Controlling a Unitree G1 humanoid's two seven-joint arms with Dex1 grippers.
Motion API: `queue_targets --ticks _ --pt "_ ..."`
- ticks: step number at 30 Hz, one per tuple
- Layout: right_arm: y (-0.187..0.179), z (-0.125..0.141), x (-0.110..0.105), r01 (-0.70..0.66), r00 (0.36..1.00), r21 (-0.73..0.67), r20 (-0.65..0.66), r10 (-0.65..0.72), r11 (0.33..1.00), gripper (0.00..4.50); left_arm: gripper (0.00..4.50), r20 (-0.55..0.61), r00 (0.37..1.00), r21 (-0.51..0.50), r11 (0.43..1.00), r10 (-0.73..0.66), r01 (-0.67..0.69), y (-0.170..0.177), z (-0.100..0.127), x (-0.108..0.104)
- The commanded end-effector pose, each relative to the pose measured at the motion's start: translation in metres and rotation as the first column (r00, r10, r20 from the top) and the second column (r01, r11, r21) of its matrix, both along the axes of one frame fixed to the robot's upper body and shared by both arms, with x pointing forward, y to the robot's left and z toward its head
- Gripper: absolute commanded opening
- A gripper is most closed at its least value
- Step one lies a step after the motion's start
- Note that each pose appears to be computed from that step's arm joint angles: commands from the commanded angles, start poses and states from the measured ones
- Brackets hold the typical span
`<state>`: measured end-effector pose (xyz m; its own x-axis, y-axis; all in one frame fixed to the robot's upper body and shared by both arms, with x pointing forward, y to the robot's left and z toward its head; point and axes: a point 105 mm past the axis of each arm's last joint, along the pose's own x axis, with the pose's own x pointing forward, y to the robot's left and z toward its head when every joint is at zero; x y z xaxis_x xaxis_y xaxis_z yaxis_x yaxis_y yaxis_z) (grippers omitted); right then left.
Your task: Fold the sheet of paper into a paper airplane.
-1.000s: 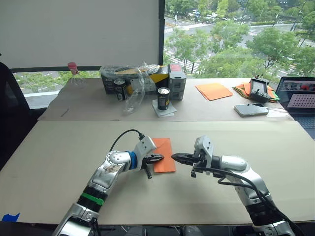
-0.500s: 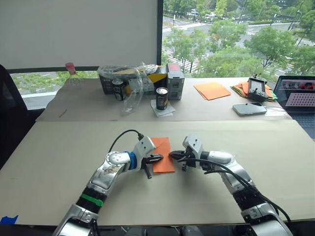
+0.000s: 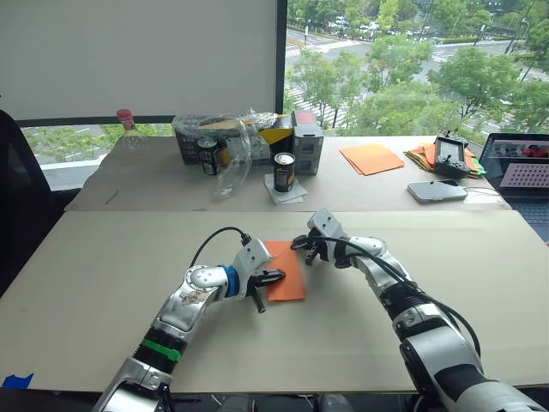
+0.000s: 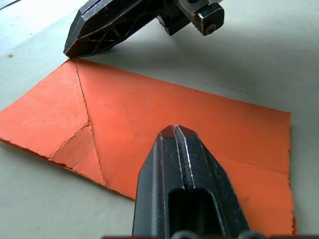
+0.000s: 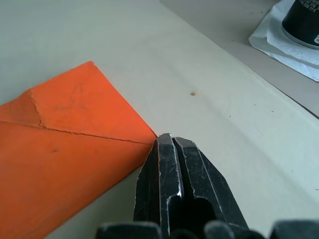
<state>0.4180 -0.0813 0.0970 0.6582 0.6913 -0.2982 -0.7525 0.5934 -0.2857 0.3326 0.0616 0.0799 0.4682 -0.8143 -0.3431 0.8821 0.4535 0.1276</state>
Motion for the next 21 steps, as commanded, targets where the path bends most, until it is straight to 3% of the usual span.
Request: queue_targets --ticks 1,5,9,14,21 --pt "0.001 0.011 0.003 -0.007 0.998 -0.002 0.058 0.007 1.0 0.02 0.0 -0.004 1.0 0.004 1.0 -0.003 0.003 -0.001 -0.002 -0.002" --pt "0.007 0.043 -0.009 -0.099 0.987 0.027 0.133 0.094 0.995 0.02 0.0 -0.005 1.0 0.008 1.0 -0.017 0.017 -0.001 0.0 -0.004" --pt "0.006 0.071 -0.046 -0.25 0.955 -0.005 0.162 0.248 0.968 0.02 0.0 -0.01 1.0 -0.013 1.0 -0.026 0.026 -0.002 0.008 -0.004" --pt "0.008 0.059 -0.088 -0.365 0.928 -0.094 0.047 0.371 0.926 0.02 0.0 -0.005 0.999 -0.054 0.998 -0.038 0.037 -0.005 0.024 -0.001" --pt "0.01 0.046 -0.108 -0.369 0.929 -0.129 -0.027 0.369 0.92 0.02 0.0 0.024 0.987 -0.098 0.983 -0.156 0.158 0.017 0.057 -0.016"
